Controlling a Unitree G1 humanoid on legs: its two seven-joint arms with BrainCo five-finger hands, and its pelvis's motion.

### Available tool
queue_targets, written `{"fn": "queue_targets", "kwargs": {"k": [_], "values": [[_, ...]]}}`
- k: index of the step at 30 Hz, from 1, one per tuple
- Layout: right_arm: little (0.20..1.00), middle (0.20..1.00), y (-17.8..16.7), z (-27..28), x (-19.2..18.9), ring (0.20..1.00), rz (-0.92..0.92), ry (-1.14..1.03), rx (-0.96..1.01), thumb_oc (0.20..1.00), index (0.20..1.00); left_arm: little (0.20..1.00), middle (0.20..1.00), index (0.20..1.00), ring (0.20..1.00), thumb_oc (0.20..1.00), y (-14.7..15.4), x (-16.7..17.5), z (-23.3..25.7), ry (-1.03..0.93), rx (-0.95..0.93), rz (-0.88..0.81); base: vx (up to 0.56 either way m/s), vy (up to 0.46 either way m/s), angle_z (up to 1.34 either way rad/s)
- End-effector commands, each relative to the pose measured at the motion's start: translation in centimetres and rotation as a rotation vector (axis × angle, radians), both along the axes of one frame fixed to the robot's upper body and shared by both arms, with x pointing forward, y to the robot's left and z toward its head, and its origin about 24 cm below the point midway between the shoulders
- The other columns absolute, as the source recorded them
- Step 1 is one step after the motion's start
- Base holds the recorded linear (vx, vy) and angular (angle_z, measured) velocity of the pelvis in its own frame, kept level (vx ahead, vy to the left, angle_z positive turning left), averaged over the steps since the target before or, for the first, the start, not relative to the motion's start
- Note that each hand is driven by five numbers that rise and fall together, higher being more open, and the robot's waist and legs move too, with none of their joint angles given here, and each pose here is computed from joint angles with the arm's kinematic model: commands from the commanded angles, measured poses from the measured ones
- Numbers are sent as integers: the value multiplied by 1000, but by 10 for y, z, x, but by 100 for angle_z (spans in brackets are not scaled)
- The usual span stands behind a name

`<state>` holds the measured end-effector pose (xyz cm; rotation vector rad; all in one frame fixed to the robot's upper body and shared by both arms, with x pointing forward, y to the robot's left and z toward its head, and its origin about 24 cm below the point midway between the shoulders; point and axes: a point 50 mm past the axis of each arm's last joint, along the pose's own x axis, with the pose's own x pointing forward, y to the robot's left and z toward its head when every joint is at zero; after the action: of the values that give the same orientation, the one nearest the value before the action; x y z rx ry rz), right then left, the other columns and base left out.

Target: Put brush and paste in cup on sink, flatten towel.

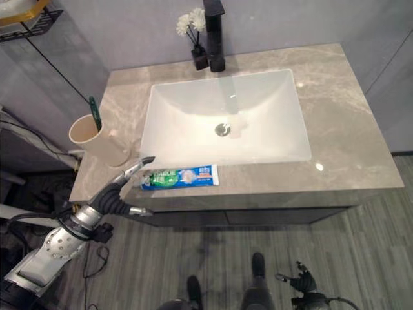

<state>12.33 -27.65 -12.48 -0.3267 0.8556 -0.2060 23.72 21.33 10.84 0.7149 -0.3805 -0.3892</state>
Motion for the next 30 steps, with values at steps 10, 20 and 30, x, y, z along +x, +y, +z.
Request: {"fn": "queue_targets", "kwargs": {"k": [10,20,30], "values": [[1000,1000,2,13,28,1000,-16,-129,25,1000,1000,1000,1000,1000,1000,1000,-4,18,18,-67,-28,-14,8,-4,0],[1000,1000,5,15,30,1000,-12,-151,36,1000,1000,1000,1000,1000,1000,1000,-6,22,17,-58,-14,-16,15,-11,-3],[1000,1000,4,15,28,1000,-36,-161,44,1000,1000,1000,1000,1000,1000,1000,-2,29,15,-68,13,40,7,-4,-4]]}}
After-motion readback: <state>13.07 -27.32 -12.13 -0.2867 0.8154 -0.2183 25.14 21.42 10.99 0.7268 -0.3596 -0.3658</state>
